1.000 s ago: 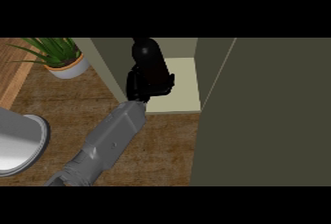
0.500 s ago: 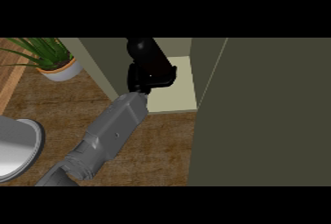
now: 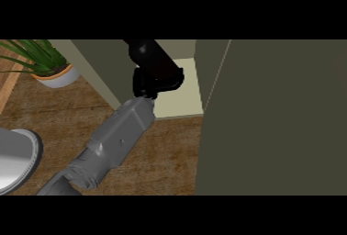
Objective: Pick up the wine, place it into the cabinet and close the cabinet
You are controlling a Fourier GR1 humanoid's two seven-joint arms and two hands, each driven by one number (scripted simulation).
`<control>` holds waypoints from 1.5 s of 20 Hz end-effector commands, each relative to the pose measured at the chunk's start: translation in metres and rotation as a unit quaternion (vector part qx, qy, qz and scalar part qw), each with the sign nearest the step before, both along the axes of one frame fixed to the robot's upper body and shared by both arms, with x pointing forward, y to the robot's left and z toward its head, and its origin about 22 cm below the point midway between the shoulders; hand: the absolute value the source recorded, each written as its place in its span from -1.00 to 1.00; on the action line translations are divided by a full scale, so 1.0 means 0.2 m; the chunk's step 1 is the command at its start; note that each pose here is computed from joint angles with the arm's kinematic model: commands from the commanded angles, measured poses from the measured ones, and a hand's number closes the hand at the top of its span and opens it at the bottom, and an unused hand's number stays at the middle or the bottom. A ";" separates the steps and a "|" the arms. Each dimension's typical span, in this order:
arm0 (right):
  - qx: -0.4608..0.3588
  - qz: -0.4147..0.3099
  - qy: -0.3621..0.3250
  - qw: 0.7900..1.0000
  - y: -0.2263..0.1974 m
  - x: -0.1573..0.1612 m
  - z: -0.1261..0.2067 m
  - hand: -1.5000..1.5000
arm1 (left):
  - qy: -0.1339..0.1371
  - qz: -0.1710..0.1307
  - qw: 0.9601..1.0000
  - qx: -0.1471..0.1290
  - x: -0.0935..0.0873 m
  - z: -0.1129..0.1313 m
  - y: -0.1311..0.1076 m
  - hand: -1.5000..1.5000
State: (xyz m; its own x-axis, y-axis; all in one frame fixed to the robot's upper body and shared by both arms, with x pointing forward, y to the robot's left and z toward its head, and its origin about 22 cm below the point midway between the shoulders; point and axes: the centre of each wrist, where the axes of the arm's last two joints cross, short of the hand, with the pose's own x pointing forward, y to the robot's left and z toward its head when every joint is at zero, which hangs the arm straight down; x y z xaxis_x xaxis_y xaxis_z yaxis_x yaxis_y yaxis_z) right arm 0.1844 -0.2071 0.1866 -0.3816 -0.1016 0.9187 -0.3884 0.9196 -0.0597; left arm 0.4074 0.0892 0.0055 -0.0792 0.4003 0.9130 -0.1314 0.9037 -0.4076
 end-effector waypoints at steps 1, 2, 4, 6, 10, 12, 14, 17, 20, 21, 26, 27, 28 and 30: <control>-0.002 -0.002 0.001 1.000 0.01 0.03 0.03 -1.00 | 0.016 -0.005 1.000 0.001 -0.02 -0.03 0.00 1.00; 0.002 0.003 -0.002 1.000 -0.01 0.02 -0.02 -1.00 | 0.022 -0.001 1.000 0.005 -0.05 -0.08 0.01 1.00; 0.011 0.006 -0.005 1.000 0.01 0.02 -0.04 -1.00 | 0.014 -0.001 1.000 0.008 -0.05 -0.06 -0.01 1.00; 0.003 0.020 -0.007 1.000 0.02 0.04 -0.04 -1.00 | 0.012 -0.011 1.000 0.002 -0.11 -0.12 -0.02 1.00; 0.000 0.008 0.001 1.000 0.01 0.00 -0.01 -1.00 | 0.027 -0.004 1.000 -0.003 -0.07 -0.05 -0.06 1.00; -0.002 0.023 -0.003 1.000 0.03 0.03 0.01 -1.00 | 0.020 0.005 1.000 -0.013 -0.10 -0.08 -0.06 1.00; -0.005 0.019 0.002 1.000 0.00 0.04 -0.03 -1.00 | 0.010 0.019 0.999 -0.032 -0.13 -0.11 -0.05 1.00; 0.006 0.018 0.000 1.000 0.01 0.03 -0.02 -1.00 | 0.017 0.030 0.999 -0.036 -0.09 -0.01 -0.11 -1.00; -0.001 0.015 -0.005 1.000 0.03 0.06 -0.01 -1.00 | 0.015 0.039 0.998 -0.044 -0.10 -0.04 -0.10 -1.00; 0.000 0.020 -0.002 1.000 0.04 0.05 -0.04 -1.00 | 0.008 0.046 0.998 -0.038 -0.10 -0.04 -0.11 -1.00; 0.003 0.017 -0.001 1.000 0.02 0.03 -0.06 -1.00 | 0.021 0.052 0.998 -0.035 -0.07 0.00 -0.11 -1.00; 0.004 0.023 -0.005 1.000 0.02 0.05 -0.03 -1.00 | 0.022 0.055 0.998 -0.022 -0.14 -0.11 -0.08 -1.00; 0.001 0.022 0.005 1.000 0.06 0.04 -0.04 -1.00 | 0.026 0.050 0.998 -0.017 -0.10 -0.04 -0.10 -1.00; 0.003 0.022 -0.005 1.000 0.03 0.02 -0.03 -1.00 | 0.021 0.065 0.998 0.004 -0.07 0.00 -0.12 -1.00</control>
State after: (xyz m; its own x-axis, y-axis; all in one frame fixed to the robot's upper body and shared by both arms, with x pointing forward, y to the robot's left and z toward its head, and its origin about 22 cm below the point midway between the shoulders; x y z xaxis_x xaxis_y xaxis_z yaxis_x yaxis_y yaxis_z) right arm 0.1924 -0.2009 0.1794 -0.3832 -0.1211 0.9157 -0.4259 0.9029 -0.0588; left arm 0.3895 0.0676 -0.0007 -0.0893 0.4234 0.9015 -0.2430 0.8685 -0.4320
